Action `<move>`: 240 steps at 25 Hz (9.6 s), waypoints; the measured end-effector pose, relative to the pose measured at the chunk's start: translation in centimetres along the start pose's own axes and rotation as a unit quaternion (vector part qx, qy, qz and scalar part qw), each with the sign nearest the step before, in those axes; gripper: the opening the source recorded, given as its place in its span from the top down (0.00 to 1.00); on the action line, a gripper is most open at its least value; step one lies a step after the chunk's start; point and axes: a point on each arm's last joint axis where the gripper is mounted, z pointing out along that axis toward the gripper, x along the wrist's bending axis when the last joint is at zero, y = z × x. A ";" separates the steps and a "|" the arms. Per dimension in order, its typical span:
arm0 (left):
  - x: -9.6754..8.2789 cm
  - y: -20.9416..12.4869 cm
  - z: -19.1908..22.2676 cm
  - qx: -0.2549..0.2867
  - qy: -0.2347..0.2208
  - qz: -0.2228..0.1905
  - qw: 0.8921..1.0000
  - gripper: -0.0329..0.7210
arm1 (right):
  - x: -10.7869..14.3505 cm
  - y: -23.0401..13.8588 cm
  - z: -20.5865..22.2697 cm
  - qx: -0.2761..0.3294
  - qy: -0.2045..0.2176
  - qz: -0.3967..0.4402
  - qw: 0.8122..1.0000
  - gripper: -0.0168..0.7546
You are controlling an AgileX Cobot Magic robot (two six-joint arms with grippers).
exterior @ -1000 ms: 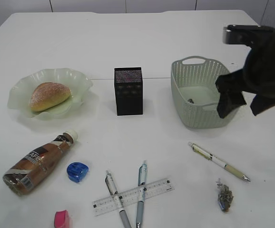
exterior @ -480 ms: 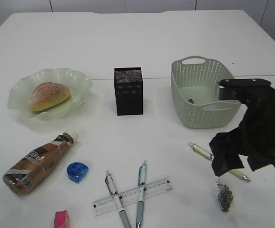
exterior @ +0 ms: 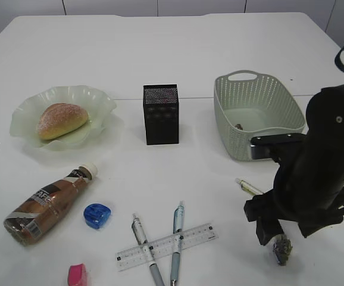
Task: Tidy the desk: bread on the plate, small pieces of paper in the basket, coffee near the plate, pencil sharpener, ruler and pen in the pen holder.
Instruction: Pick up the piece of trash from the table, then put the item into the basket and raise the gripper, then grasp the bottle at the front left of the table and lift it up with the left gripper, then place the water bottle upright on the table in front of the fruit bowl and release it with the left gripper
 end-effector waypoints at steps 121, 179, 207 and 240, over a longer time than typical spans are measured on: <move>-1.5 3.4 18.3 0.088 0.032 0.203 0.975 0.21 | -2.4 -1.9 -9.9 -0.039 -0.011 -0.063 0.997 0.38; 1.0 -4.7 10.1 -0.533 -0.025 0.046 0.844 0.41 | -2.5 -1.8 -9.9 -0.042 -0.015 -0.066 0.997 0.39; -1.1 -1.6 16.6 -0.507 -0.105 0.111 0.848 0.41 | -2.4 -1.4 -10.0 -0.065 -0.012 -0.067 0.996 0.39; -1.6 1.4 23.9 -0.488 -0.114 0.133 0.855 0.38 | -2.4 -1.0 -10.0 -0.087 -0.011 -0.068 0.994 0.39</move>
